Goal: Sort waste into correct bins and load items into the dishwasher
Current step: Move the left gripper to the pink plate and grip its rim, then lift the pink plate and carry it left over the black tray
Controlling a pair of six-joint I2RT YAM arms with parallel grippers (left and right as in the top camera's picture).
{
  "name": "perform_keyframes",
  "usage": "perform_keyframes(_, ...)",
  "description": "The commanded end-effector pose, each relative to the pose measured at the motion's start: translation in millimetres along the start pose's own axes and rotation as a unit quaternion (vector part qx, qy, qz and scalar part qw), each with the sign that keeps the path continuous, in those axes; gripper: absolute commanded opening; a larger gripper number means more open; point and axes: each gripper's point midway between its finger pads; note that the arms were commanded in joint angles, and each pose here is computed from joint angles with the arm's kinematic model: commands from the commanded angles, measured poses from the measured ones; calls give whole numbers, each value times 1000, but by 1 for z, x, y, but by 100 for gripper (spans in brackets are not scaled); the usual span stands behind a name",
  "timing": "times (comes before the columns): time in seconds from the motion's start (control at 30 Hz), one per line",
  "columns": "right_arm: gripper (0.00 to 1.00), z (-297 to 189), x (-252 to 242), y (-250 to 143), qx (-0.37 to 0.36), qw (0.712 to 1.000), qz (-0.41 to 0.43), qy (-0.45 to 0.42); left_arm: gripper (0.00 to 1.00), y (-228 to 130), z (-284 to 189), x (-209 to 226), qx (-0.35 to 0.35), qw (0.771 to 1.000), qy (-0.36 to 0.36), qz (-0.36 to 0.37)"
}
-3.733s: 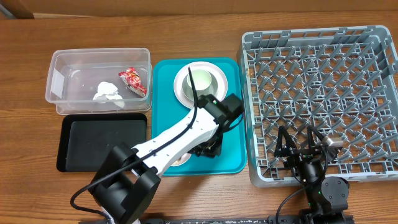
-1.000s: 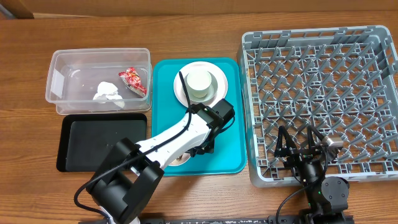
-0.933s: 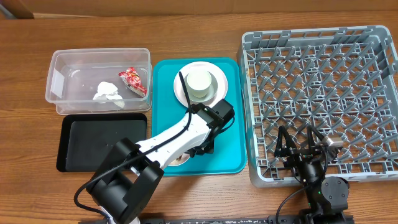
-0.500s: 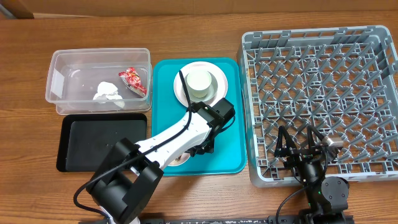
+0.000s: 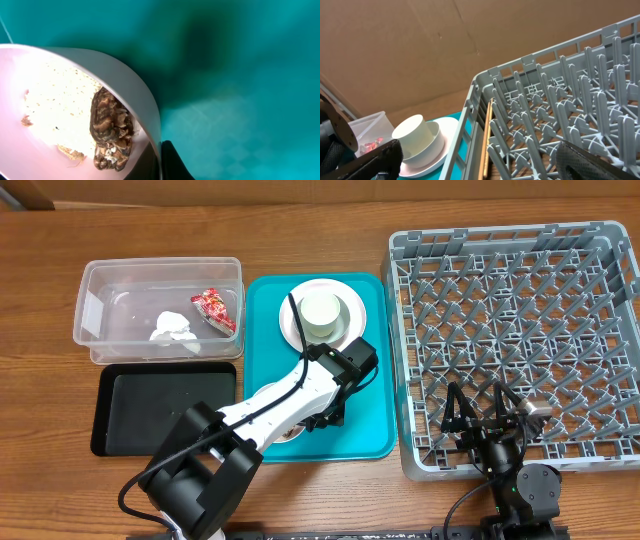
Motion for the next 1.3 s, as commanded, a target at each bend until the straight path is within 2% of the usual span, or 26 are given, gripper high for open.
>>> perform_keyframes(0.0,100,0,0,-2,-2,1000,3,0,4,11,-23,-14,-14,997,-45,61)
perform_keyframes(0.37,100,0,0,-2,-2,1000,3,0,4,32,-86,-19,-4,988,-123,90)
perform_keyframes(0.53,100,0,0,-2,-2,1000,3,0,4,34,-99,-6,30,978,-190,82)
perform_keyframes(0.7,100,0,0,-2,-2,1000,3,0,4,39,-116,13,34,961,-264,68)
perform_keyframes(0.83,100,0,0,-2,-2,1000,3,0,4,46,-135,39,11,950,-308,46)
perform_keyframes(1.0,100,0,0,-2,-2,1000,3,0,4,53,-148,92,-26,950,-310,-11)
perform_keyframes(1.17,100,0,0,-2,-2,1000,3,0,4,55,-137,138,-36,948,-307,-80)
perform_keyframes(1.27,100,0,0,-2,-2,1000,3,0,4,53,-128,146,-32,935,-340,-95)
Point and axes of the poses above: each gripper's point midway between its finger pads, its own z axis out along the fingers, its own x axis along the line the jaws close on, y = z × x
